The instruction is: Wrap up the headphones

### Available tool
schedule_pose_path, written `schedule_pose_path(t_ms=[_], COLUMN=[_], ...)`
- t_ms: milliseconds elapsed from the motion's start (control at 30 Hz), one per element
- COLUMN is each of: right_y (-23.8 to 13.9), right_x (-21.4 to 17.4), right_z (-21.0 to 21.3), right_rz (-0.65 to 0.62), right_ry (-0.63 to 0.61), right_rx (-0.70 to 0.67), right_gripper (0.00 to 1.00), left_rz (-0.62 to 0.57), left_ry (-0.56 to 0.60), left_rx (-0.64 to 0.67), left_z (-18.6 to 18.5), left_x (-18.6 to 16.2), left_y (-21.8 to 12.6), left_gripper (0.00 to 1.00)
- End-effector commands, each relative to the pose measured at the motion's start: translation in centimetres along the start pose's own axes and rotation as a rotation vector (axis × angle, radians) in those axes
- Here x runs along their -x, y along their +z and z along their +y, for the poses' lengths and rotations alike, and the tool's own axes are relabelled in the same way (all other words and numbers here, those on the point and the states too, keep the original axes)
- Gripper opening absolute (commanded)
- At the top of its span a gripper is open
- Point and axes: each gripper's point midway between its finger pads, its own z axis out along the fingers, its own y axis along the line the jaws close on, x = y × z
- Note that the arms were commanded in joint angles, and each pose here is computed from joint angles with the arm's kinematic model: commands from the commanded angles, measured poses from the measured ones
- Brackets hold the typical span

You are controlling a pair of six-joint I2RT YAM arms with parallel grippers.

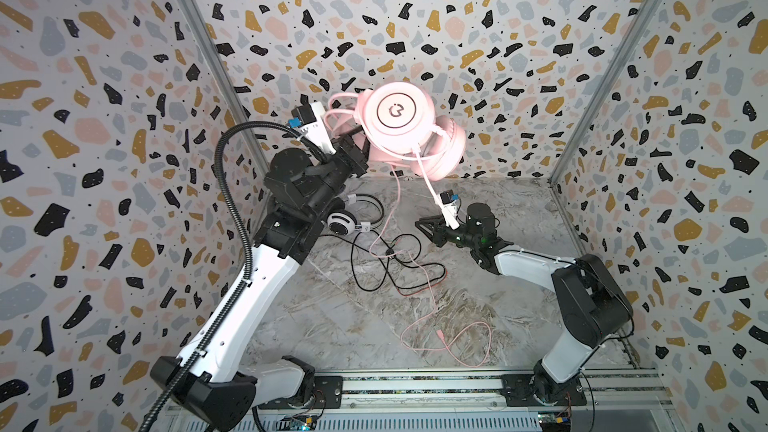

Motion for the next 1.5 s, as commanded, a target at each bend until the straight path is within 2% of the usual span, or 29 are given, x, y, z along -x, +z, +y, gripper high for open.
schedule_pose_path(t_ms=[0,133,333,467,567,633,667,833,967,1167,1467], right_y=[0.1,-0.7,-5.5,-7.8,-8.2,-7.5,-7.0,-3.6,-0.4,3.4,8.1], right_x=[6.0,5.5,2.0,-0.1,-0.7,-0.9,-0.8,-0.3,0.1,-1.2,-4.1], right_z=[2.9,3.1,3.6,5.7,7.2,7.8,8.0,8.8,9.9,9.8,11.1], right_rz=[-0.145,-0.128,-0.104,-0.096,-0.096,-0.090,-0.095,-0.091,-0.065,0.033,0.140], right_ry=[-0.121,-0.106,-0.049,-0.067,-0.115,-0.146,-0.166,-0.232,-0.296,-0.324,-0.287], right_rx=[0.121,0.134,0.097,0.141,0.194,0.227,0.237,0.288,0.330,0.412,0.464], right_gripper=[0.34,0.38,0.44,0.57,0.70,0.80,0.88,1.00,0.99,0.99,0.99], left_rz=[-0.099,-0.080,-0.039,-0.015,0.012,0.023,0.031,0.087,0.113,0.119,0.134], left_ry=[-0.002,0.062,0.096,0.101,0.095,0.079,0.074,0.071,0.069,0.072,0.074], left_rx=[-0.074,-0.004,0.019,0.033,0.027,0.017,0.013,0.059,0.068,0.071,0.084], left_z=[-3.3,-2.9,-2.6,-2.0,-1.8,-1.9,-2.0,-1.4,-1.2,-1.2,-0.6], left_x=[3.8,4.4,4.0,3.4,2.8,2.6,2.4,1.9,1.5,1.6,1.0], left_y=[-1.1,-0.8,-0.2,0.5,1.2,1.5,1.7,2.1,2.2,2.3,2.9], left_gripper=[0.00,0.00,0.00,0.00,0.00,0.00,0.00,0.00,0.00,0.00,0.00])
